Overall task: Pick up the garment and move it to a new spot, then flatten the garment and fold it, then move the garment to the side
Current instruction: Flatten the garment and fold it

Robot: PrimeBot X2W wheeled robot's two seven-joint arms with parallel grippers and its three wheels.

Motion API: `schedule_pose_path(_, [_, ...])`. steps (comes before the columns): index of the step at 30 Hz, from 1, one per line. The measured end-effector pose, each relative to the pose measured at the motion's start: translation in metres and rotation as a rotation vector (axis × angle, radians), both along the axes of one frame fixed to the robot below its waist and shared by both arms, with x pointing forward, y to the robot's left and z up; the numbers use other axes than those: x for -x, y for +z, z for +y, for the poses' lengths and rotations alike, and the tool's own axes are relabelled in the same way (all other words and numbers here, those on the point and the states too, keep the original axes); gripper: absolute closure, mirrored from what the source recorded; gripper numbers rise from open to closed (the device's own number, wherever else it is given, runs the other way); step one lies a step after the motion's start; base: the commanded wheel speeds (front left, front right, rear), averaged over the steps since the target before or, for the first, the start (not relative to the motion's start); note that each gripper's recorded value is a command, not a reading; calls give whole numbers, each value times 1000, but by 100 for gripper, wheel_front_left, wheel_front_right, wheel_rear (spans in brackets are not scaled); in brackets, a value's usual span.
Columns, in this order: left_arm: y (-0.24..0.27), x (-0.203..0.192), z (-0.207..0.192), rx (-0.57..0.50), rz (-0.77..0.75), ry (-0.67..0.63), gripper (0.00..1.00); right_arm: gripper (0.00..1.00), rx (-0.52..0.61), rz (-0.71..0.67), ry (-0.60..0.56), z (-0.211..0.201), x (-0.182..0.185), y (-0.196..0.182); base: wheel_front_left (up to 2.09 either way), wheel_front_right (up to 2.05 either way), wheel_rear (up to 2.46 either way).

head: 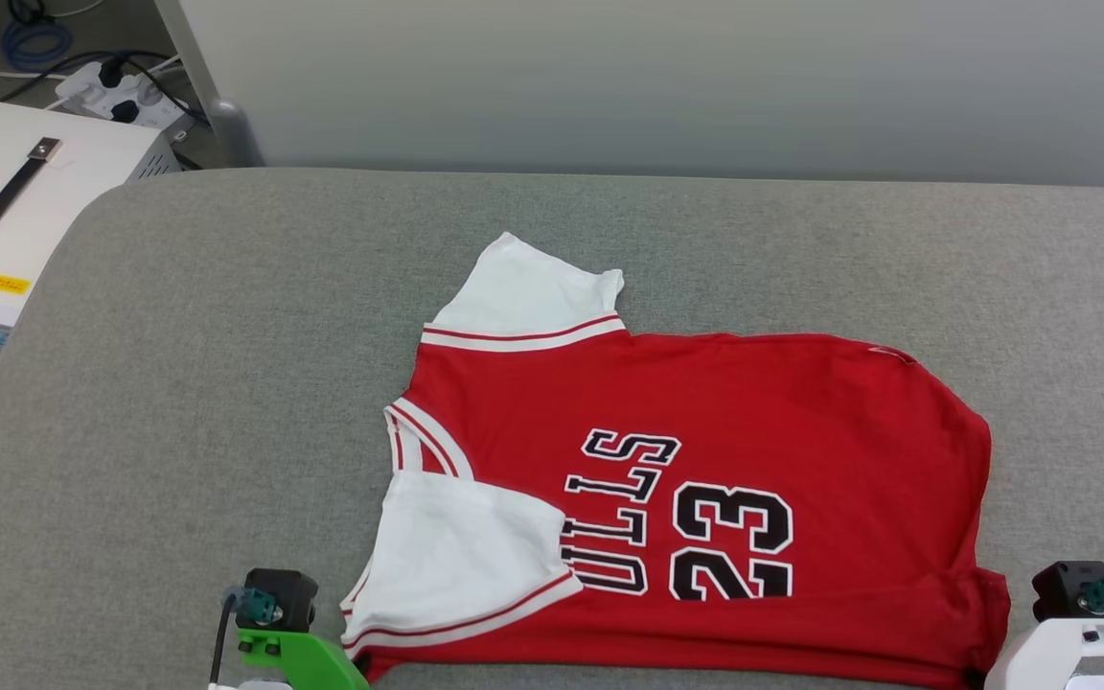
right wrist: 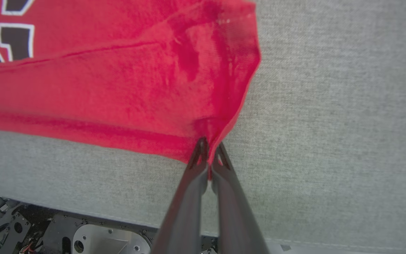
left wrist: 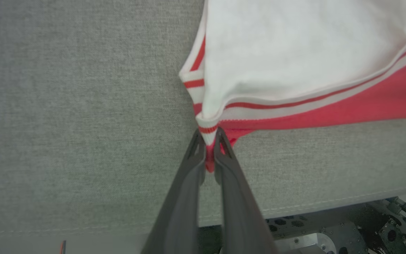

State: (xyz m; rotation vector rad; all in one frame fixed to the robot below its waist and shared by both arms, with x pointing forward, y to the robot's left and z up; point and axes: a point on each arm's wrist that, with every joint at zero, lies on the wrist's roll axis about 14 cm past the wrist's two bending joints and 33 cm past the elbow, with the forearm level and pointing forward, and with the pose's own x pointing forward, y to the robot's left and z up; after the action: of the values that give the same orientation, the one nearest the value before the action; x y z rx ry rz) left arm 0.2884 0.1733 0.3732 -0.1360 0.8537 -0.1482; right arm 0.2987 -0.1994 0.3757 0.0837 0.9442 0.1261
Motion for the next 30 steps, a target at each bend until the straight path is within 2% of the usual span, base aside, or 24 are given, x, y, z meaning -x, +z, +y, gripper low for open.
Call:
schedule_pose_path(1, [0, 0, 0, 1, 1, 0, 65, 100, -3, -1, -2, 0, 0, -1, 0, 0, 0])
schedule_pose_path(2, [0, -1, 0, 1, -4, 0, 0, 100, -5, -5, -5, -1, -1, -1, 0, 0, 0])
schedule_pose_path(4, [1, -2, 0, 0, -14, 3, 0, 0, -8, -25, -9, -1, -4, 1, 0, 0, 0])
schedule_pose_path(11, [22, -24, 1, -7, -133, 5, 0, 0, -42, -154, -35, -4, -28, 30, 0, 0, 0])
schedule_pose_path(16, [79, -70, 2, -6, -401, 27, 0, 0, -63, -333, -55, -9, -49, 74, 0, 0, 0])
schedule_pose_path(20, [129, -96, -16, 66, -609, -7, 0, 0, -55, -501, -67, -15, -63, 111, 0, 0, 0])
schedule_pose_path(23, [156, -110, -30, 81, -725, -77, 0, 0, -57, -612, -74, -16, -70, 133, 0, 0, 0])
schedule_pose_path(26, [171, -126, -37, 33, -795, -143, 0, 0, -43, -690, -68, -16, -76, 144, 0, 0, 0])
schedule_pose_path(30, [182, -151, -56, 44, -815, -243, 0, 0, -34, -749, -77, -18, -83, 148, 0, 0, 0])
